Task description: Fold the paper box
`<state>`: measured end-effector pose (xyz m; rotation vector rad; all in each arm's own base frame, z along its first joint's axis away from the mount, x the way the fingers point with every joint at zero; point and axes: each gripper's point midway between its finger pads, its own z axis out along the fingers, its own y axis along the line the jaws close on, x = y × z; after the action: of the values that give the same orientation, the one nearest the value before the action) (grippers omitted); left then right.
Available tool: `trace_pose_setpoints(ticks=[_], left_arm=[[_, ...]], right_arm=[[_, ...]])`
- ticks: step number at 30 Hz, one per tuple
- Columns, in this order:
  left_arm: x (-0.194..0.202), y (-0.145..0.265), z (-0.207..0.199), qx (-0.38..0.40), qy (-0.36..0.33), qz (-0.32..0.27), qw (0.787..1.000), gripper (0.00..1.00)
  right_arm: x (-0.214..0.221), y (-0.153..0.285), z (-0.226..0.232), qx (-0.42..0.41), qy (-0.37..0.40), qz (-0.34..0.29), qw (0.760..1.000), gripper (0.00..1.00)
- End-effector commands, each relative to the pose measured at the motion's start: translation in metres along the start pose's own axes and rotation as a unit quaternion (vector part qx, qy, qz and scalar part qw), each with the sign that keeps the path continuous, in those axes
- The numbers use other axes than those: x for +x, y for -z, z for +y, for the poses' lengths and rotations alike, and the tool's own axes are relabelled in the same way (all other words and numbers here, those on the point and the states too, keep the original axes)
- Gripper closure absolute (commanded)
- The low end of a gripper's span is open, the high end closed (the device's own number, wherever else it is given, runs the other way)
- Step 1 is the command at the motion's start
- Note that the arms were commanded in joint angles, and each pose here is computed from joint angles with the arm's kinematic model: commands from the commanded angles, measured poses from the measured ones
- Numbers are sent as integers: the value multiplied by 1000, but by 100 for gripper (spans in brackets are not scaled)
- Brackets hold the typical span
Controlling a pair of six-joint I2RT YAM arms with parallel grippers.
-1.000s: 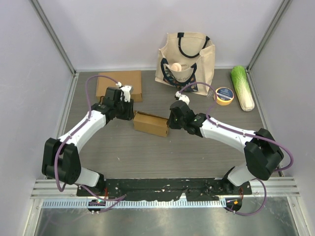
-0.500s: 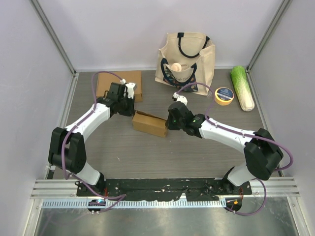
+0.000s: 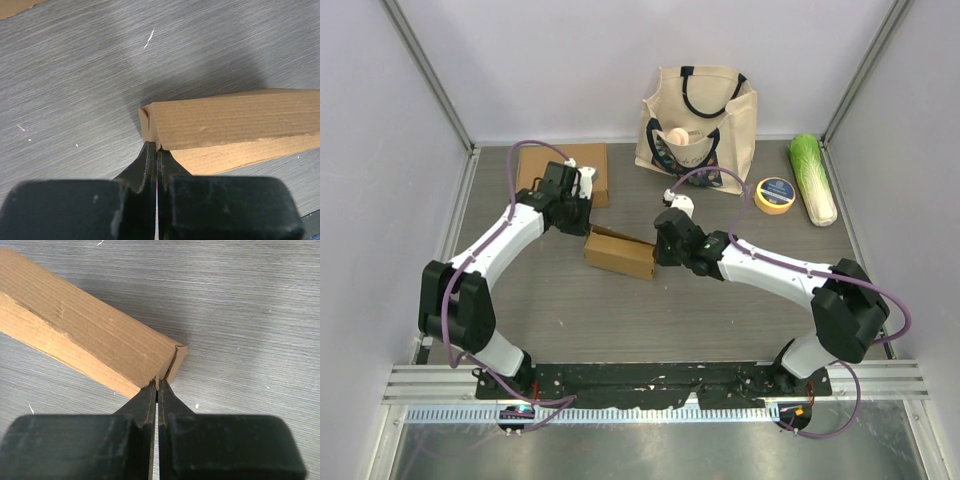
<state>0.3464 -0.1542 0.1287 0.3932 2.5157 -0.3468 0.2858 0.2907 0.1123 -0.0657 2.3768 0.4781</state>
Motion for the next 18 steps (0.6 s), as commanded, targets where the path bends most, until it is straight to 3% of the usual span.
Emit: trace_pose_setpoints(ticks=[1,6,14,18], left_arm=[[-11,12,-3,-5,10,-8,1000,99],[-9,14,9,-43,27,-8,999,96],[-19,22,4,-53,-6,-32,998,100],[-12,24,-2,-47,-19,-2,999,100]], right_arm=[[10,1,-12,42,37,20,998,99],[3,3,-13,54,49,12,997,99],[7,-1,-10,63,64,15,996,99],[6,-2,-13,82,83,9,993,99]])
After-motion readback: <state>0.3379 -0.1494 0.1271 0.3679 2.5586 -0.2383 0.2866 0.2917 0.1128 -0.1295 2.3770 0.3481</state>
